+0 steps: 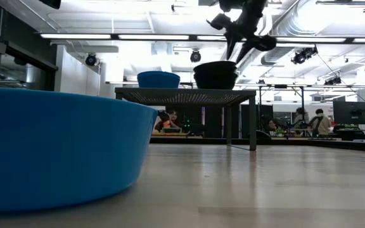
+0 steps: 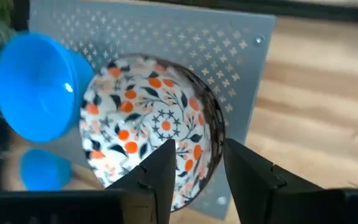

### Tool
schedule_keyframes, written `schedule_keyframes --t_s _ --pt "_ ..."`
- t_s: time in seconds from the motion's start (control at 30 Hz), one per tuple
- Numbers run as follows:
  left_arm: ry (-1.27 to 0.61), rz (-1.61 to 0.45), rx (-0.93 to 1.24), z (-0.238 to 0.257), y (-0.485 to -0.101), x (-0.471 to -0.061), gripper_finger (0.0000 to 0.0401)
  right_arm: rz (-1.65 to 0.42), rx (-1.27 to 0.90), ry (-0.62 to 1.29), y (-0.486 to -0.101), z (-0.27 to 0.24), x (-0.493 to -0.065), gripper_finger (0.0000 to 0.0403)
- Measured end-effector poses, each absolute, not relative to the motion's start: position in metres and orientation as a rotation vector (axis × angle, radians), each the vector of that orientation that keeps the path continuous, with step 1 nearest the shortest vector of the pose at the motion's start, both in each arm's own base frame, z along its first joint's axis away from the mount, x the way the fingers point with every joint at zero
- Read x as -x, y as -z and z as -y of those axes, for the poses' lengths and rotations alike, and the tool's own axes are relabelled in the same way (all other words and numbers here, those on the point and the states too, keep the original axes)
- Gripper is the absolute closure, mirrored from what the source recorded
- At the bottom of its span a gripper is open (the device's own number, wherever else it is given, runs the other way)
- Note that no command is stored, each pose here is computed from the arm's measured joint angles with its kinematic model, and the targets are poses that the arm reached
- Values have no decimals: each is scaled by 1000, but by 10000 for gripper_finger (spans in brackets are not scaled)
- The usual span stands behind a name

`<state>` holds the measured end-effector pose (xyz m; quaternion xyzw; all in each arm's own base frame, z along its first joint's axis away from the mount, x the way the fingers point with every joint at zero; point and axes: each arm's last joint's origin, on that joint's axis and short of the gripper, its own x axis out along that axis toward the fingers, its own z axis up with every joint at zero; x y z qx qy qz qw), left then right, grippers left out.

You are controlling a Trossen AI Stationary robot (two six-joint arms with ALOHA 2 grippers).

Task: Pick & Place Mini bowls
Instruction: Stack the white patterned bowl on top of the other white patterned bowls on the shelf

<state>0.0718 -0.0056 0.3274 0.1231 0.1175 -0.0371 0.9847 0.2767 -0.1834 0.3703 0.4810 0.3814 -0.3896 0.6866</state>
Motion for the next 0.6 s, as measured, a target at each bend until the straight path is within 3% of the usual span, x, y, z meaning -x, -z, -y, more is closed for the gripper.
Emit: schedule_keyframes --t_s 0.3,0.47,0.6 --pt "73 -239 -237 6 -327 -72 229 -797 -645 967 -378 142 -304 334" --pt "69 -240 -237 5 -327 -72 229 -771 -552 983 -377 121 -308 394" --pt "68 -240 -237 5 -327 -72 229 -720 -566 987 -361 103 -306 398"
